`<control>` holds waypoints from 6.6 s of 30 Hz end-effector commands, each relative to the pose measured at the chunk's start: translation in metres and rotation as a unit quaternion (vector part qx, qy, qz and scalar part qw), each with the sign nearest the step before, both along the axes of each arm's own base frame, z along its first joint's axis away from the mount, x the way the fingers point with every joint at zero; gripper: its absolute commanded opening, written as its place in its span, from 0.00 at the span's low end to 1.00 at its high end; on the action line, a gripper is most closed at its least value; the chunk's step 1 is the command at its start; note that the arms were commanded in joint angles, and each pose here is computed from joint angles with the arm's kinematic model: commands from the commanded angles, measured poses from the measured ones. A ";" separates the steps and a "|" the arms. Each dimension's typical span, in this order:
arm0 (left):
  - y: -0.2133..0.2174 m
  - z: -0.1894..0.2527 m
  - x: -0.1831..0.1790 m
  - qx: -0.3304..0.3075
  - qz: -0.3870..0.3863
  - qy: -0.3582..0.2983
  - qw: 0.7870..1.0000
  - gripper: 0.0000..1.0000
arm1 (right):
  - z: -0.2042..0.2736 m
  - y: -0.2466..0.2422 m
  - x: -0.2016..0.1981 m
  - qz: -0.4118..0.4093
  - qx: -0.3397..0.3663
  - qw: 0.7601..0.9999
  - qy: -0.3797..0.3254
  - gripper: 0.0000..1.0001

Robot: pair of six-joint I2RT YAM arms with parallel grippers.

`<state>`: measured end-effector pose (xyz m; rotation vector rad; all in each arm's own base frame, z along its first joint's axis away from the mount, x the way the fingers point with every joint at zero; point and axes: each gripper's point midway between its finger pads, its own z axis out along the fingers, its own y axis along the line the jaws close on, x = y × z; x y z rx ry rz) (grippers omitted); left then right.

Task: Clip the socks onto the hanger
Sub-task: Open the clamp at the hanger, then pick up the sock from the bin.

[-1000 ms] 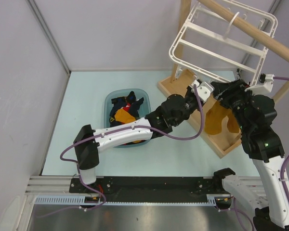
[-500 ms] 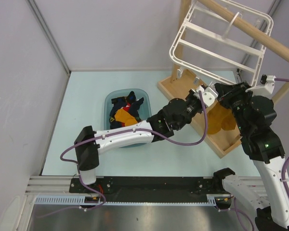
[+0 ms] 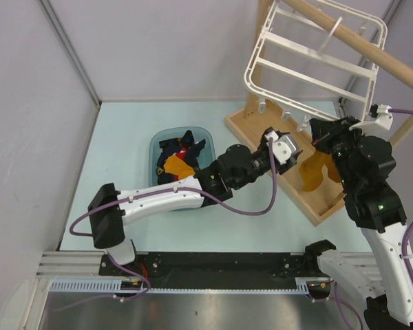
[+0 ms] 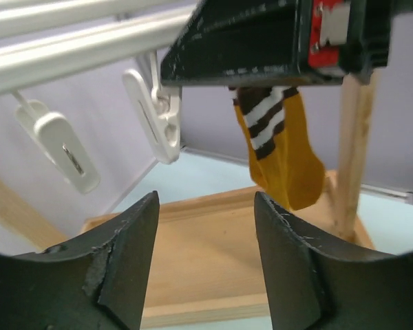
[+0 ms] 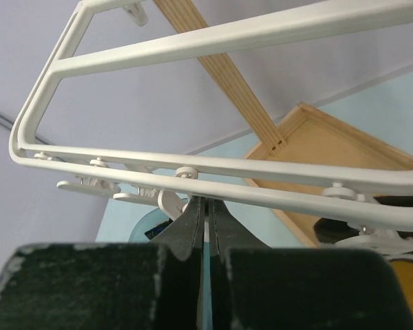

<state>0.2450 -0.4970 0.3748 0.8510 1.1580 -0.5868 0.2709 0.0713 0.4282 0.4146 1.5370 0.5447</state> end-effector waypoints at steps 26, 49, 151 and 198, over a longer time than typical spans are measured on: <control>-0.017 0.057 0.016 -0.085 -0.178 0.065 0.978 0.33 | 0.027 0.024 -0.014 0.111 -0.099 0.986 -0.075 0.00; -0.008 0.052 0.015 -0.072 -0.161 0.073 0.982 0.00 | 0.021 0.027 -0.008 0.117 -0.105 0.984 -0.081 0.69; 0.302 -0.281 0.062 0.115 0.468 0.460 0.746 0.16 | 0.007 0.000 0.004 0.045 -0.110 0.991 -0.057 0.00; 0.300 -0.224 0.075 0.066 0.396 0.386 0.831 0.00 | 0.013 -0.001 -0.004 0.047 -0.101 0.991 -0.072 0.00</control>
